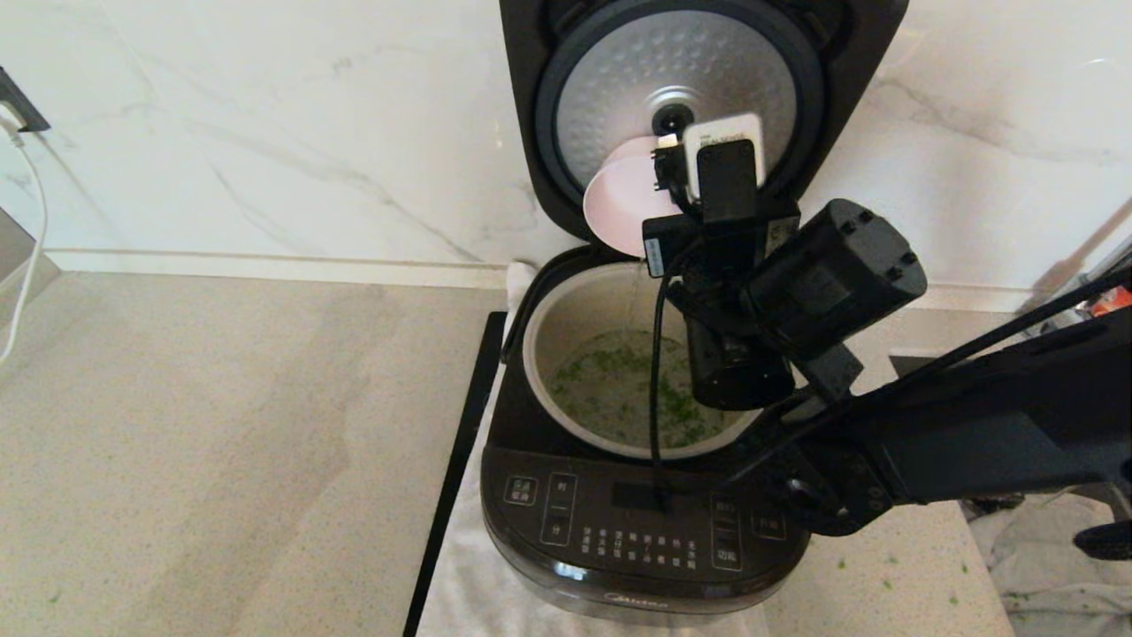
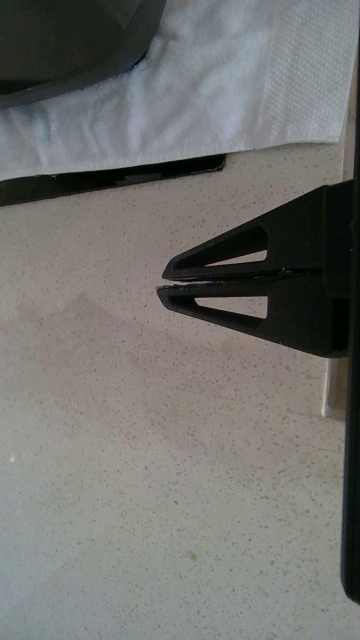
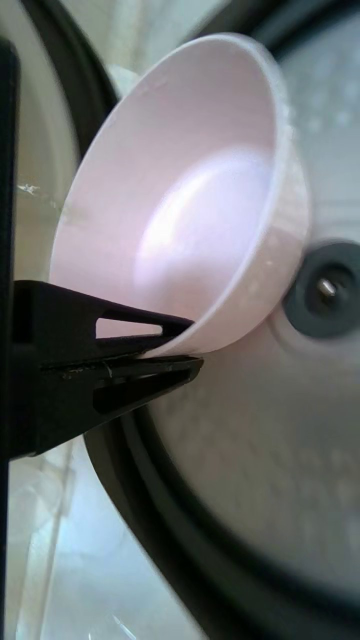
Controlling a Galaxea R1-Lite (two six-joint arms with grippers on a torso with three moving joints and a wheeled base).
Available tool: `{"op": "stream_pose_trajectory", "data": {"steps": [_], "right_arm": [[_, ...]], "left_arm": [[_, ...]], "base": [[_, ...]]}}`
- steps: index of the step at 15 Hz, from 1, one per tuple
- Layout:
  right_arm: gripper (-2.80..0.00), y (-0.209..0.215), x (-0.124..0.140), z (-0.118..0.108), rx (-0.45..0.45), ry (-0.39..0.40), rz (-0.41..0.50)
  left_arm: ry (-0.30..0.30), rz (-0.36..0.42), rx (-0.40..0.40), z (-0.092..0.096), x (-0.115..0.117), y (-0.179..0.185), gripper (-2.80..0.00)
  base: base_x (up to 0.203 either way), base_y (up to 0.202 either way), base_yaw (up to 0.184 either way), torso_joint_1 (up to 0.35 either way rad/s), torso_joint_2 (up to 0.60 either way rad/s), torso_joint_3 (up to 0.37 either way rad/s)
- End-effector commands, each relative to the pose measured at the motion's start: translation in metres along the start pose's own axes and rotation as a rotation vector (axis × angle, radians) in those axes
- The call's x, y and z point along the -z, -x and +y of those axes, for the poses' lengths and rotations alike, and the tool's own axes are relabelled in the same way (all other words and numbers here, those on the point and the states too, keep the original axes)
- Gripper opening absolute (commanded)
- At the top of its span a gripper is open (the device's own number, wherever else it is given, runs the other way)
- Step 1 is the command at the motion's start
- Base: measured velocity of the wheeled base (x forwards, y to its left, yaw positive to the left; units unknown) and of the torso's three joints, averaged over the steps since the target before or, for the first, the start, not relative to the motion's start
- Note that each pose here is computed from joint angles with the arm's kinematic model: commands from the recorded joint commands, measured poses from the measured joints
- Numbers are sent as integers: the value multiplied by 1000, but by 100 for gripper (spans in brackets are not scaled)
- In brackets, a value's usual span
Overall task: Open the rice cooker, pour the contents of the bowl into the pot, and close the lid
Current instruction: Pour the water from the bowl into the rice cooker
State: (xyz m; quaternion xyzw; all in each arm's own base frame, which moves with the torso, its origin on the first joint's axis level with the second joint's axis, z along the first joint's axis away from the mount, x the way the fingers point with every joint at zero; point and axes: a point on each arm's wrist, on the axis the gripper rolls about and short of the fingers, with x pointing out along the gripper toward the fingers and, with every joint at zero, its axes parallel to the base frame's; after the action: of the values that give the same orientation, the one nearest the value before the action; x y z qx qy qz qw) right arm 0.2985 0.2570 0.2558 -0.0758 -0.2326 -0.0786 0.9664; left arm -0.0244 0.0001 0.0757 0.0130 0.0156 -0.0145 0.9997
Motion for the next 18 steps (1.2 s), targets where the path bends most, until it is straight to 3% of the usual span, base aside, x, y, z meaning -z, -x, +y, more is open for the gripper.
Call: {"op": "stream_pose_trajectory", "data": {"steps": [1, 8, 13, 18], "right_arm": [[-280, 2, 3, 2, 6, -6, -7], [-280, 20, -17, 8, -52, -16, 8], [-280, 33, -22, 10, -74, 15, 66], [-280, 45, -36, 6, -172, 24, 176]], "left_arm": [[0, 0, -1, 0, 0, 0, -280], [0, 1, 0, 0, 0, 0, -280], [0, -1, -1, 0, 0, 0, -280], [0, -1, -1, 0, 0, 0, -280]], "base": [[0, 0, 0, 0, 0, 0], [0, 0, 0, 0, 0, 0], [0, 0, 0, 0, 0, 0], [0, 0, 0, 0, 0, 0]]}}
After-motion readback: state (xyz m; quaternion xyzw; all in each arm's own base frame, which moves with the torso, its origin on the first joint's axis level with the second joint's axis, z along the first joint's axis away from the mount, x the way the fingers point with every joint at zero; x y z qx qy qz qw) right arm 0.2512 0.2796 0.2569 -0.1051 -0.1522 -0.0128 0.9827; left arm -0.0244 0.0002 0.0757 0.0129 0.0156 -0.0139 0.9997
